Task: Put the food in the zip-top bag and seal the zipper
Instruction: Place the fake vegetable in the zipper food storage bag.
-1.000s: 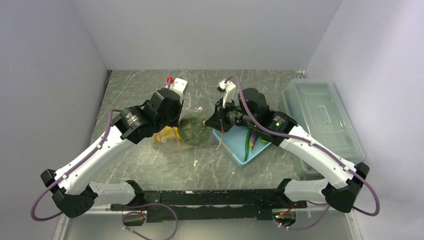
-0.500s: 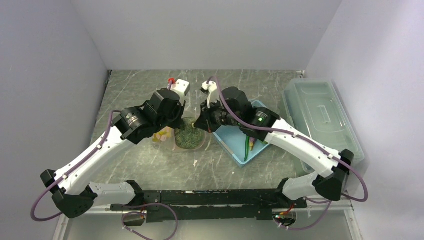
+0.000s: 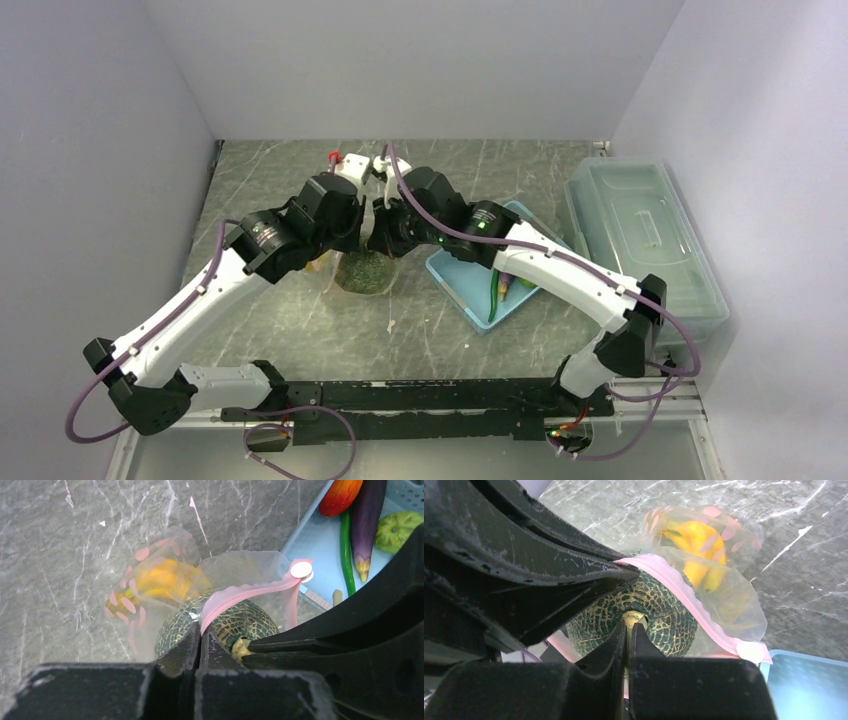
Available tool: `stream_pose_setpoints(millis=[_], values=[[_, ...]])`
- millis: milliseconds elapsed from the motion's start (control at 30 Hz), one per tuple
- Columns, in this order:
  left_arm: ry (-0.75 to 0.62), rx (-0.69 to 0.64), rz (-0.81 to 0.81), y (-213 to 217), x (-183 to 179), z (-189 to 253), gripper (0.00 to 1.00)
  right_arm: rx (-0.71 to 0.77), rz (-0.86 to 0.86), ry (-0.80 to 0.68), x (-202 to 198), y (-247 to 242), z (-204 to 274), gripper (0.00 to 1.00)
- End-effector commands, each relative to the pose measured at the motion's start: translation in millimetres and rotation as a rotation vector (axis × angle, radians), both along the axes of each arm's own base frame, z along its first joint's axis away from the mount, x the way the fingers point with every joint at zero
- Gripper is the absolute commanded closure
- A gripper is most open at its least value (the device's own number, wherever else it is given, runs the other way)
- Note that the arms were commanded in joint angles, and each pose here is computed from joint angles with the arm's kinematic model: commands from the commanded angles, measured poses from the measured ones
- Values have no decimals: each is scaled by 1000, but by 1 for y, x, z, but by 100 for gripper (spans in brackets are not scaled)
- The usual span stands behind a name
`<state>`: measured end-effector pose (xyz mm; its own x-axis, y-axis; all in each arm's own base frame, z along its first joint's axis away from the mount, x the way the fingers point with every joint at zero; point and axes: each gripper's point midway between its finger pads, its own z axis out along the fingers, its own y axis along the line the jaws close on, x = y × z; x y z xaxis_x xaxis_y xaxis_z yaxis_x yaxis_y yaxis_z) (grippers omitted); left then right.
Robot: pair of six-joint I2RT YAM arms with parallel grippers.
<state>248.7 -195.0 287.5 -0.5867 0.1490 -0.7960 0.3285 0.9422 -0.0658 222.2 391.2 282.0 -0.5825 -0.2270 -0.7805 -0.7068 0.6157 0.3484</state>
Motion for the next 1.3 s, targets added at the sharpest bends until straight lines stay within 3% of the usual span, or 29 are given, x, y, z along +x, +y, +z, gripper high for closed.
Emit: stream_pose_setpoints(millis=[0, 400, 667, 733, 767, 933, 1267], values=[[-26, -79, -125, -32, -4, 17, 100, 15, -80, 35, 14, 21, -8, 100], [-37, -104, -75, -21, -8, 29, 100, 10, -226, 84, 32, 24, -44, 100], [-37, -159, -97, -26, -14, 40, 100, 32, -264, 78, 38, 25, -40, 93], [-40, -166, -94, -25, -14, 42, 100, 33, -273, 86, 39, 25, -41, 85], [-39, -166, -91, -25, -15, 42, 100, 38, -278, 87, 39, 25, -40, 76], [-33, -145, -58, -19, -13, 38, 100, 75, -305, 50, 40, 15, -22, 60], [-43, -80, 53, 0, -3, 29, 100, 150, -345, -56, 34, -21, 39, 44]])
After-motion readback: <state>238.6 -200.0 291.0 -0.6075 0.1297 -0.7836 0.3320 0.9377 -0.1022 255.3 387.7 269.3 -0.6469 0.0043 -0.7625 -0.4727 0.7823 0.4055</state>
